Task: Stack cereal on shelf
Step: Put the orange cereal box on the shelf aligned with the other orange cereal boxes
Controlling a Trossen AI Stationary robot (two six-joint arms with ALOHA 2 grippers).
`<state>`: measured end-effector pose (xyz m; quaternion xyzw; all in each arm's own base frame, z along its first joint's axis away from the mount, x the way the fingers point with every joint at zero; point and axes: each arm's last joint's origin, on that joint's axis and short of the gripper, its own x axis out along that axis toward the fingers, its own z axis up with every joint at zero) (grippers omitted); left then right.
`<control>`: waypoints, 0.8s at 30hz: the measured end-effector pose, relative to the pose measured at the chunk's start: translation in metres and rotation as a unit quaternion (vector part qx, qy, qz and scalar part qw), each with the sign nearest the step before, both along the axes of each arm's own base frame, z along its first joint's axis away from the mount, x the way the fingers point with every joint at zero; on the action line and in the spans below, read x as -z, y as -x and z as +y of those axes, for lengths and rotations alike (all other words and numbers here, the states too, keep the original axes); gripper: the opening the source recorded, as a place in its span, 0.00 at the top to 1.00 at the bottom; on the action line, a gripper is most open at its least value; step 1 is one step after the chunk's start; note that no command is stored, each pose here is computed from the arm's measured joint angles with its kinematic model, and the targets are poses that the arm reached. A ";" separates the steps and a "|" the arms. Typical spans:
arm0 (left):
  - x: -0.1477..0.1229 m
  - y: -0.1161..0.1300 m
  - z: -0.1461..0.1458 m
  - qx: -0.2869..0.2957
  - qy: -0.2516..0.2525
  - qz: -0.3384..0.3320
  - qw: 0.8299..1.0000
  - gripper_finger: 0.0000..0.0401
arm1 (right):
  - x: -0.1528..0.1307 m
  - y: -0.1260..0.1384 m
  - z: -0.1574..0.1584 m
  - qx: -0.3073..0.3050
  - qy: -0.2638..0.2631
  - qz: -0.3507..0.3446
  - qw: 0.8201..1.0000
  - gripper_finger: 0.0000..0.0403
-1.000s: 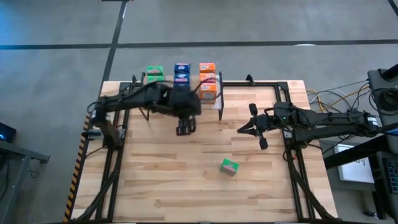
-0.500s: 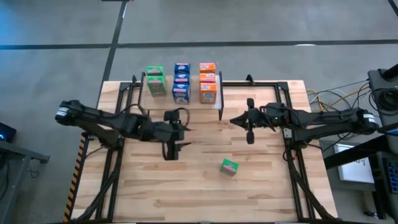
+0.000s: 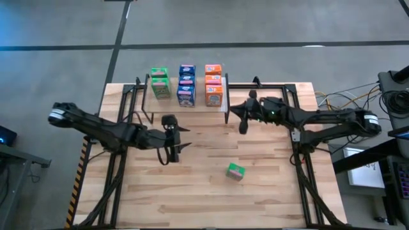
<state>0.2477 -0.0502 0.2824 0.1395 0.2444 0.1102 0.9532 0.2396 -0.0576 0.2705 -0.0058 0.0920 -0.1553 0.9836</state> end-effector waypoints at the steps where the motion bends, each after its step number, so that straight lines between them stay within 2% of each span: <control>1: 0.000 0.002 0.001 -0.004 -0.002 -0.003 1.000 0.45 | -0.001 -0.002 -0.004 0.008 -0.002 0.001 1.000 0.97; 11: -0.008 0.016 0.005 -0.019 0.005 -0.024 1.000 0.45 | 0.003 -0.023 -0.035 0.054 -0.015 0.024 0.998 0.97; 24: -0.003 0.014 0.004 -0.021 0.008 -0.015 1.000 0.45 | 0.002 -0.024 -0.038 0.072 -0.004 0.026 0.997 0.97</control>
